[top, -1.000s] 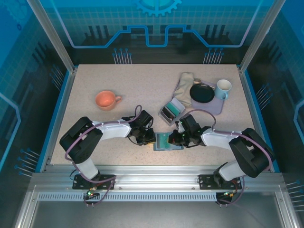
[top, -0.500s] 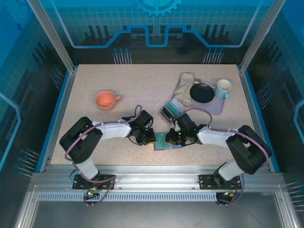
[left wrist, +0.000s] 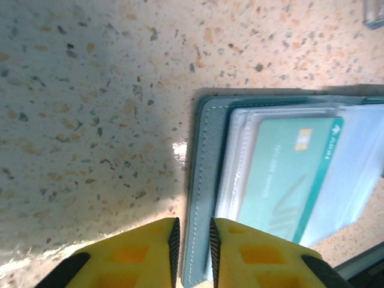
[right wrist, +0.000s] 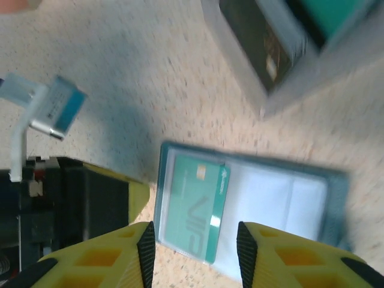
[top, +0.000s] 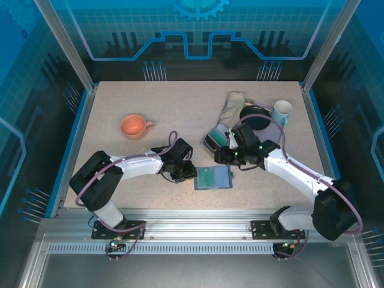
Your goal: Put the credit cards into the card holder
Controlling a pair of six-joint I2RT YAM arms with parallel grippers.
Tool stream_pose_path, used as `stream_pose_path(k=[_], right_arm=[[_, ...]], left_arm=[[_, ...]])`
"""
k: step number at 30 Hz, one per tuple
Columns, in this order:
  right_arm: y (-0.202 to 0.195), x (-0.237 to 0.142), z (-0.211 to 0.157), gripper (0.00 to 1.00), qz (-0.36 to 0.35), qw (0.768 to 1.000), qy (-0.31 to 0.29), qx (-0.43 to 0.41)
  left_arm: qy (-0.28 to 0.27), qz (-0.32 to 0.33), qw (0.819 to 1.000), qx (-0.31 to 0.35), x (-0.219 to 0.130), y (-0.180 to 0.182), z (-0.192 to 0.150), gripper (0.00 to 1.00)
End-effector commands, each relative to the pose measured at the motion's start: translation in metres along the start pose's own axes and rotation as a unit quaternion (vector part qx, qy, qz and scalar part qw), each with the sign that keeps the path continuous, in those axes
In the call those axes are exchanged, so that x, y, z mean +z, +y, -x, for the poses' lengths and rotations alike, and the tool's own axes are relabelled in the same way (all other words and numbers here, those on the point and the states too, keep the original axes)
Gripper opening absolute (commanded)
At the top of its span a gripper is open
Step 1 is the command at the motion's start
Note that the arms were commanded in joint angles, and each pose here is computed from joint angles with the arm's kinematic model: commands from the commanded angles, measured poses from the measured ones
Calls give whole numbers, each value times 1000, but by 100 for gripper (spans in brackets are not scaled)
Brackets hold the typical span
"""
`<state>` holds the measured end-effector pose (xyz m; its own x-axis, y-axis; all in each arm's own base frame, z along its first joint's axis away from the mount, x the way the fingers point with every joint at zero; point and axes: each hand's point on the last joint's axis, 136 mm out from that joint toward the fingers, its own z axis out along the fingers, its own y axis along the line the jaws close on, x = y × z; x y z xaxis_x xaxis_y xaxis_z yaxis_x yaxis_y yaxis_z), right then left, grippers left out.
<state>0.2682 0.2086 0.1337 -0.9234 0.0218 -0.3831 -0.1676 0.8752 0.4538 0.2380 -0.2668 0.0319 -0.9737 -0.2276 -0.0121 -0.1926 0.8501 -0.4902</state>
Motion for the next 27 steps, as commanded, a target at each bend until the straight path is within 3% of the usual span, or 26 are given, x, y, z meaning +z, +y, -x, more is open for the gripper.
stream_pose_path(k=[1, 8, 13, 20, 27], right_arm=[[-19, -4, 11, 42, -85, 991, 32, -97], [-14, 31, 54, 38, -141, 966, 63, -206], [-12, 60, 69, 37, -182, 943, 90, -264], [-22, 82, 78, 38, -231, 923, 109, -289], [-25, 92, 75, 38, -235, 914, 121, -307]], left_arm=[[-25, -9, 1000, 3, -20, -9, 15, 27], [-39, -75, 996, -43, -32, -28, 53, 38], [-48, -102, 991, -75, -33, -35, 74, 40], [-52, -101, 990, -82, -31, -36, 81, 41], [-58, -92, 990, -94, -27, -27, 81, 41]])
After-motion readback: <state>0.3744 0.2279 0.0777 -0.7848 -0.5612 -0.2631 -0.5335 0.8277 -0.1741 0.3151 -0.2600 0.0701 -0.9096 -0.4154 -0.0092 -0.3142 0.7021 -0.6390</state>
